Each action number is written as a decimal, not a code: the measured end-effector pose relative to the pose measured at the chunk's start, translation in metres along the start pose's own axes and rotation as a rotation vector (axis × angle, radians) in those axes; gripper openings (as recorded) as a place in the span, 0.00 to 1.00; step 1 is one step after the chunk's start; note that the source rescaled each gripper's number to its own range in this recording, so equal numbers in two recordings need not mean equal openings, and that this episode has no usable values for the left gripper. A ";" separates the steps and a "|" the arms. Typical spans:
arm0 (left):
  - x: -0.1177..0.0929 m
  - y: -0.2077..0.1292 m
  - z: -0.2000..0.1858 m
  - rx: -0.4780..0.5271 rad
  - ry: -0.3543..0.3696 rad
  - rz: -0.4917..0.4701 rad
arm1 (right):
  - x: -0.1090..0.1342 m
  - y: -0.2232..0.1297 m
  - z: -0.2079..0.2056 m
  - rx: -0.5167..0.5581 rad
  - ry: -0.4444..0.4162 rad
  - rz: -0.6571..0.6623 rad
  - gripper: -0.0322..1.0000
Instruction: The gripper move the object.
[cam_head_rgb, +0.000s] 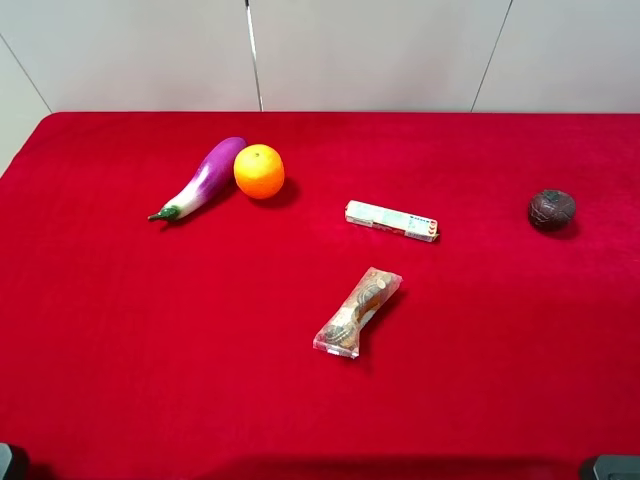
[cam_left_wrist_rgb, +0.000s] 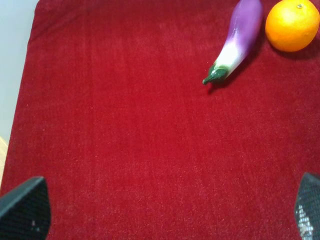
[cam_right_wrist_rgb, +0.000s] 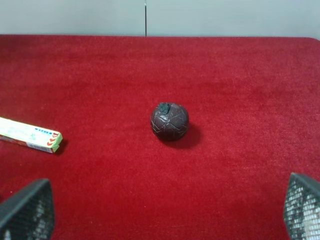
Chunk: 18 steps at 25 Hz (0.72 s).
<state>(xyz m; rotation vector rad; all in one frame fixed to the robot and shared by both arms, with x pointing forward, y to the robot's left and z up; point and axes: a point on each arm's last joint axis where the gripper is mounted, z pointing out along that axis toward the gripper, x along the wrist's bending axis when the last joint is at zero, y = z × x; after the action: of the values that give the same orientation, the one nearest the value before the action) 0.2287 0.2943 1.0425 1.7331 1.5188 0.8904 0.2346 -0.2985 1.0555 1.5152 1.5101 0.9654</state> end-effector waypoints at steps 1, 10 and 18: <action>0.000 0.000 0.000 0.000 0.000 0.000 | 0.000 0.000 0.000 0.000 0.000 0.000 1.00; 0.000 0.000 0.000 0.000 0.000 0.000 | 0.000 0.000 0.000 0.000 0.000 0.000 1.00; 0.000 0.000 0.000 0.000 0.000 0.000 | 0.000 0.000 0.000 -0.001 0.000 0.000 1.00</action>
<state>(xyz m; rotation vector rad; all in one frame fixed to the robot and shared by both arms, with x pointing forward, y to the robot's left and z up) 0.2287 0.2943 1.0425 1.7331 1.5188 0.8904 0.2346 -0.2985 1.0556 1.5145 1.5094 0.9660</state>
